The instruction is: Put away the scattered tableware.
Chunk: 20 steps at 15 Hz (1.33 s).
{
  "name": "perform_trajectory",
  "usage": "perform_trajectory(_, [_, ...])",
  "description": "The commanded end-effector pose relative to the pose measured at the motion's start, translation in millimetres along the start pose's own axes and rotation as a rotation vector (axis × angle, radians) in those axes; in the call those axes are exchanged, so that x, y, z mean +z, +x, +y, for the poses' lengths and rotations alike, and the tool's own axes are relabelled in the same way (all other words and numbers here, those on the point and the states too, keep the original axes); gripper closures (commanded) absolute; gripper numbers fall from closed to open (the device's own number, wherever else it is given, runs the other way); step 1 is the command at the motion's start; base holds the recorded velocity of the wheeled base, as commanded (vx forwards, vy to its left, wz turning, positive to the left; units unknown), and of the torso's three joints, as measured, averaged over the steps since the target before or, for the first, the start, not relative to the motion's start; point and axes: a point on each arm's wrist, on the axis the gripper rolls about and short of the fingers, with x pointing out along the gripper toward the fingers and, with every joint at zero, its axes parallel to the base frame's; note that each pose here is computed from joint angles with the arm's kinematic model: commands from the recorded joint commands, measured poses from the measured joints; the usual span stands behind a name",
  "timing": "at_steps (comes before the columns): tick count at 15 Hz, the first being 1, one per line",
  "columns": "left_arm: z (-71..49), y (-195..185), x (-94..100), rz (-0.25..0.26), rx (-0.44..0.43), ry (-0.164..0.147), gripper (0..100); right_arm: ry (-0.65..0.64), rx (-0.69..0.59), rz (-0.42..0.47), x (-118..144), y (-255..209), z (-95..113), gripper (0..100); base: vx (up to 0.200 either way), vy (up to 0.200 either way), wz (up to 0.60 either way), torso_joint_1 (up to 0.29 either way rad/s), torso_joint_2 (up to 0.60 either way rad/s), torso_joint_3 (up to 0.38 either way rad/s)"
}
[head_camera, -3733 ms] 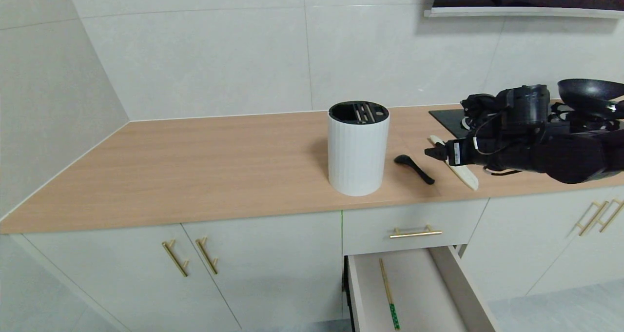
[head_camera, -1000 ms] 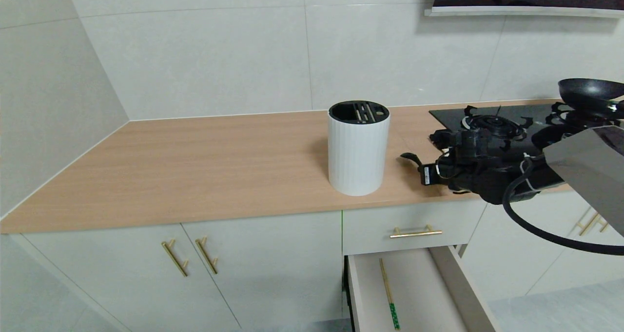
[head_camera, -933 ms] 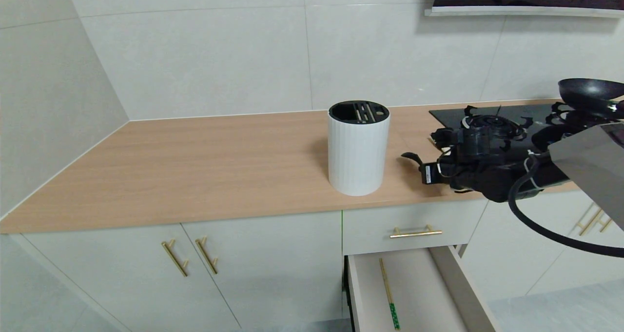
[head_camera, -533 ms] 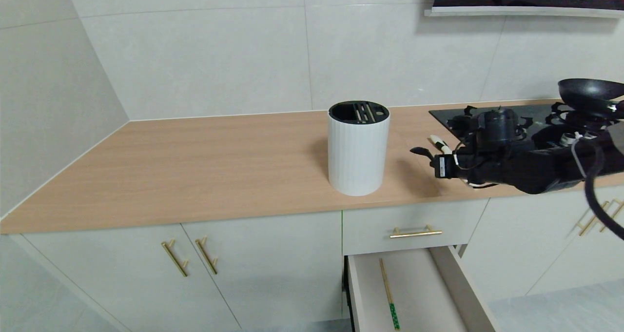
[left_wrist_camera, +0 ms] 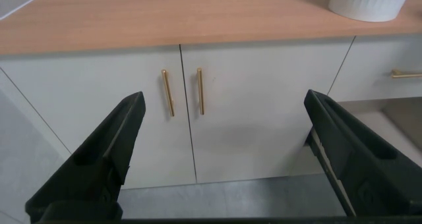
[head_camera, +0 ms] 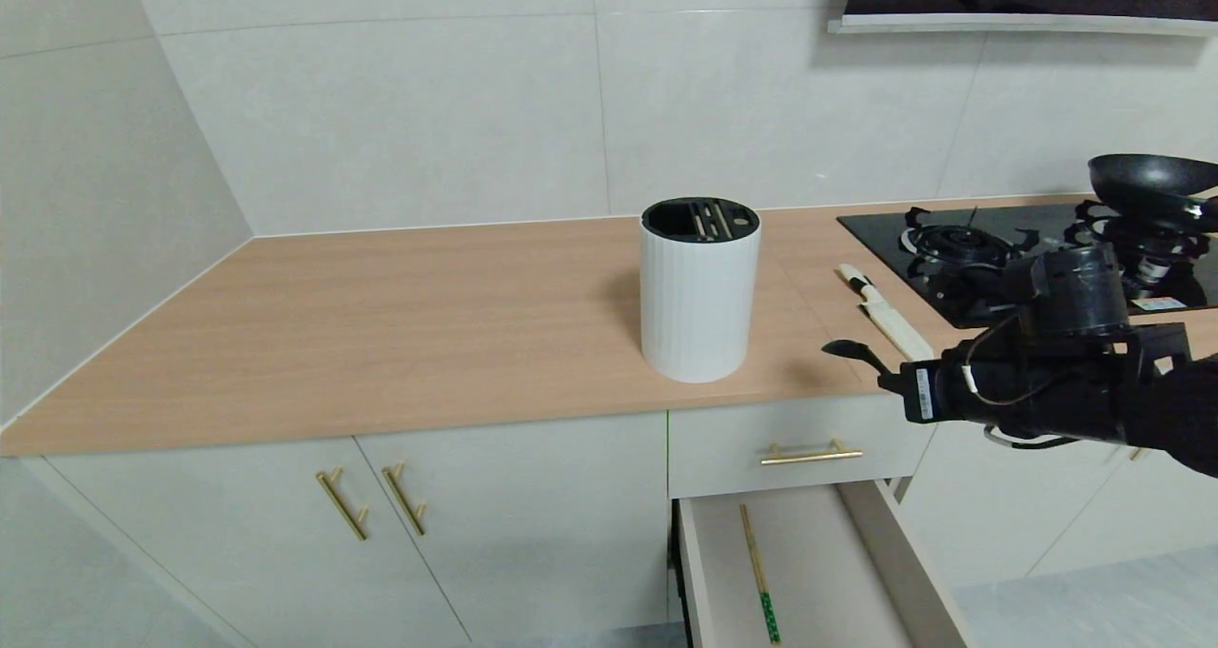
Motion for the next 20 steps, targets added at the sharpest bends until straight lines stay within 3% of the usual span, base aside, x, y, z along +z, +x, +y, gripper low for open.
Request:
perform_trajectory(1, [0.0,0,0.0,0.0,0.001,-0.001,0,-0.005,0.005,-0.004,-9,-20,0,100,0.0,0.0,0.0,0.0,0.0,0.0])
perform_trajectory(12, [0.0,0,0.2,-0.002,0.002,-0.001,0,-0.022,-0.004,0.091,-28,3,-1,100,0.0,0.0,0.0,0.0,0.0,0.0])
perform_trajectory(20, [0.0,0,0.2,-0.002,0.002,-0.001,0,-0.024,-0.006,0.122,-34,12,0,100,0.0,0.0,0.0,-0.195,0.45,0.251])
